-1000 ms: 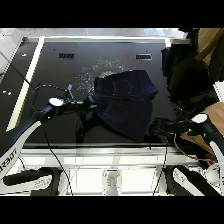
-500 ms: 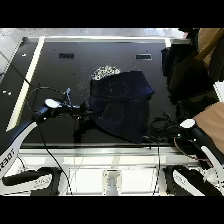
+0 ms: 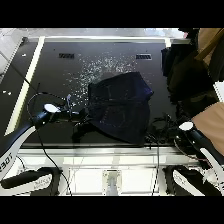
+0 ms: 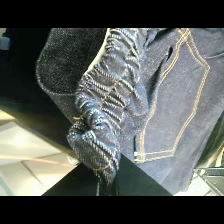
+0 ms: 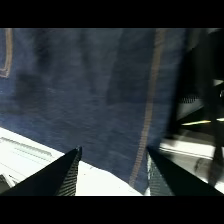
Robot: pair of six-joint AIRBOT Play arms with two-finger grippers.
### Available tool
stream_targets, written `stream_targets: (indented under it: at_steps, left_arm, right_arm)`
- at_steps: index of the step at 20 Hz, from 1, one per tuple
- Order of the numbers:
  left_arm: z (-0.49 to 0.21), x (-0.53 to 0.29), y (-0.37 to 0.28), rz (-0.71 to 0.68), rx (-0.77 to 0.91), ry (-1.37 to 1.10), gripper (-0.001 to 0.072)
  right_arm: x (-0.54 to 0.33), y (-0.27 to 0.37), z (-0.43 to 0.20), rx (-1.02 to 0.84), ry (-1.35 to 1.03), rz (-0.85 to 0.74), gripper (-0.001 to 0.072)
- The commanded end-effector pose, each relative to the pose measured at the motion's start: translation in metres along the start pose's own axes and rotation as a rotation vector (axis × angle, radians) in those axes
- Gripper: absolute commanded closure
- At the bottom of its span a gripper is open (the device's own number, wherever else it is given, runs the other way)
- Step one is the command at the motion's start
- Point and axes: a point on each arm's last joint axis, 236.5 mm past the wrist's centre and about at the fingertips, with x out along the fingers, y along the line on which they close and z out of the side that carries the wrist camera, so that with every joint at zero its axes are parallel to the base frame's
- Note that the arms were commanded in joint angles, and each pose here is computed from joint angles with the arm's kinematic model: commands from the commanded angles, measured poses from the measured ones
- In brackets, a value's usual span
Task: Fold the clothes and pants, and hang the long-sleeved shirts on hangers.
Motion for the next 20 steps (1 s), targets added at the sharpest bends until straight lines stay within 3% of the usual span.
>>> stream_targets:
  at_steps: [1,17,18,20]
  left_arm:
    - [0.007,-0.007,0.002,-0.002,-0.007,-0.027,0.0653]
    - [0.007,-0.007,0.002,-0.002,-0.003,-0.027,0.0653]
    - [0.007,-0.007,0.002,-0.002,-0.002,-0.027,0.0653]
    - [0.01,-0.008,0.003,-0.002,0.029,-0.033,0.0653]
  right_arm:
    - [-0.003,-0.016,-0.006,0.013,0.028,-0.051,0.0261]
    - [0.046,0.001,-0.021,0.084,0.044,0.014,0.0277]
    - [0.047,0.007,-0.019,0.072,0.036,0.037,0.0392]
    - [0.043,0.024,-0.01,0.031,0.002,0.099,0.07]
